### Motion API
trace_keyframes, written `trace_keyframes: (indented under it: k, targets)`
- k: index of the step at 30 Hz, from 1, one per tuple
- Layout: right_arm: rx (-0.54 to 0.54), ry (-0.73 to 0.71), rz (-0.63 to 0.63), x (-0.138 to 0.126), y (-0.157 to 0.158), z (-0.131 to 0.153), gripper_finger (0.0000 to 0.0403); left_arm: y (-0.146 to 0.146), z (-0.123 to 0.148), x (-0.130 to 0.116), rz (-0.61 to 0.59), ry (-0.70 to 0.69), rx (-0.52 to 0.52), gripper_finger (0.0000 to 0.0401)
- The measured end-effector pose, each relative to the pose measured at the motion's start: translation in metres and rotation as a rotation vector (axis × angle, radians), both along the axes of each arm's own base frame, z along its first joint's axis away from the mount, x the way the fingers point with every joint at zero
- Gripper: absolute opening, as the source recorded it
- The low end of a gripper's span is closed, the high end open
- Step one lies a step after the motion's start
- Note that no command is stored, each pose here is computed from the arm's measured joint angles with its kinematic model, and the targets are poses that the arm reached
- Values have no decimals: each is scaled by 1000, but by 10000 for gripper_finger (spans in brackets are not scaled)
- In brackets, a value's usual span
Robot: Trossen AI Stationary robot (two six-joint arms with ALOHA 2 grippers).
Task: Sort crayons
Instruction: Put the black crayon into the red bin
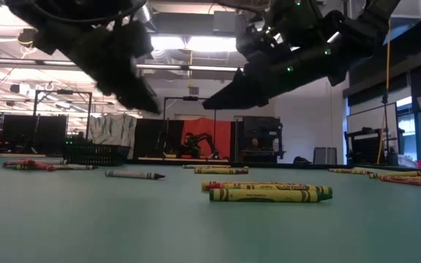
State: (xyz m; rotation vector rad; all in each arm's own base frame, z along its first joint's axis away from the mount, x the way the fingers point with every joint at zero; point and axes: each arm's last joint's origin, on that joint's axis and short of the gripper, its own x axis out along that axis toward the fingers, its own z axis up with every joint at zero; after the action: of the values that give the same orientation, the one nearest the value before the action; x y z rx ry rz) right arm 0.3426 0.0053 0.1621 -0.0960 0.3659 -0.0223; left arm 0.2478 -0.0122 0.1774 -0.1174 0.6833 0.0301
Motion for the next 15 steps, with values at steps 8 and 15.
trace_keyframes:
  k: [8,15]
  targets:
    - [-4,29,0,-1,0,-2,173,-18,-29,3,-108,200,-33,166]
    - [-26,36,9,-1,0,-3,180,-23,-58,8,-117,297,-21,166]
